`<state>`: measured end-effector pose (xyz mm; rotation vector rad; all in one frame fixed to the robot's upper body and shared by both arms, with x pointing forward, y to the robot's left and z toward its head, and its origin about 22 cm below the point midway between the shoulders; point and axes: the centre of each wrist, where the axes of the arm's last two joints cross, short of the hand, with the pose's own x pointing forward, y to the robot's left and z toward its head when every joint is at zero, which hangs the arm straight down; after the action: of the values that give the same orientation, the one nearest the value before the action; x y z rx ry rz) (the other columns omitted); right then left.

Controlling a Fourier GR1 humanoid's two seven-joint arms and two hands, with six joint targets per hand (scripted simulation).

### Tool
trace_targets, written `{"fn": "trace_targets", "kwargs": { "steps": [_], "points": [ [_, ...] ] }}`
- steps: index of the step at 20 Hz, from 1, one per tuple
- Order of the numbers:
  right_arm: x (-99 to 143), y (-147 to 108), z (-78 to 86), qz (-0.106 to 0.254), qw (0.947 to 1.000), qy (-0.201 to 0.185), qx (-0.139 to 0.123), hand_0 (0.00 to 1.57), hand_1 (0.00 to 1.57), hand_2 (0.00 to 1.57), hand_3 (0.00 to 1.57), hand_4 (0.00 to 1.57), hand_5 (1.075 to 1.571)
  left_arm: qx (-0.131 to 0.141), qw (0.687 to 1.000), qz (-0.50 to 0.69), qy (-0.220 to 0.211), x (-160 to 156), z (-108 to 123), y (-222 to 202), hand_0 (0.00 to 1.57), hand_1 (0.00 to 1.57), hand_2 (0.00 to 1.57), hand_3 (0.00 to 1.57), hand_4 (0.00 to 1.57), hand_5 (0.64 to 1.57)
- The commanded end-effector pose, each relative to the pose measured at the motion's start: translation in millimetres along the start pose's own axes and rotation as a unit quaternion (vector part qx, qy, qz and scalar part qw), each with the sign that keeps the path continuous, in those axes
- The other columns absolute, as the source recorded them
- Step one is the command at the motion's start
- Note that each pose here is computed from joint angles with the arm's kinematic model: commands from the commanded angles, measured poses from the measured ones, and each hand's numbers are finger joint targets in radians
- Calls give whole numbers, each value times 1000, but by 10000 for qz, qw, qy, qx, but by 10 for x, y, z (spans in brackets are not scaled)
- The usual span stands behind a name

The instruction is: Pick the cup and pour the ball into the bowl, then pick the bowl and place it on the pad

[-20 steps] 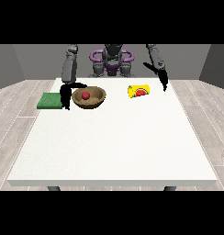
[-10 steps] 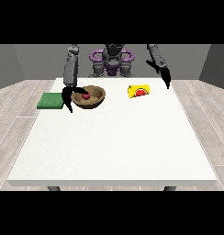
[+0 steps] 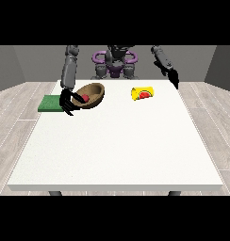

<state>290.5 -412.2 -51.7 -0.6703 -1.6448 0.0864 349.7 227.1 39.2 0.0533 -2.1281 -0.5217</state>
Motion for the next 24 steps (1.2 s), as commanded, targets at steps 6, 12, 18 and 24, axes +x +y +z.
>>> {"fn": "trace_targets", "kwargs": {
  "steps": [6, 12, 18, 24],
  "points": [
    [-26, -327, -55, 968, 9720, 2123, -290, 1571, 1571, 1571, 1571, 1179, 1571, -215, 9992, 210, 281, -43, -79, -164, 0, 0, 0, 0, 0, 711],
    [344, -424, -400, 1780, 9464, 2658, 436, 1571, 1571, 1571, 1571, 1267, 1569, 20, 9925, 309, 1180, -419, 391, -63, 0, 0, 0, 0, 0, 716],
    [1002, -1153, -798, 3553, 9043, 2094, 1098, 1571, 1571, 1571, 1571, 1571, 1571, 461, 9817, 363, 1814, -611, 803, -176, 0, 0, 0, 0, 0, 729],
    [1112, -1160, -869, 3584, 9027, 1908, 1423, 1571, 1571, 1571, 1565, 1571, 1523, 735, 9779, 282, 1936, -607, 1036, 96, 0, 0, 0, 0, 0, 717]
  ]
}}
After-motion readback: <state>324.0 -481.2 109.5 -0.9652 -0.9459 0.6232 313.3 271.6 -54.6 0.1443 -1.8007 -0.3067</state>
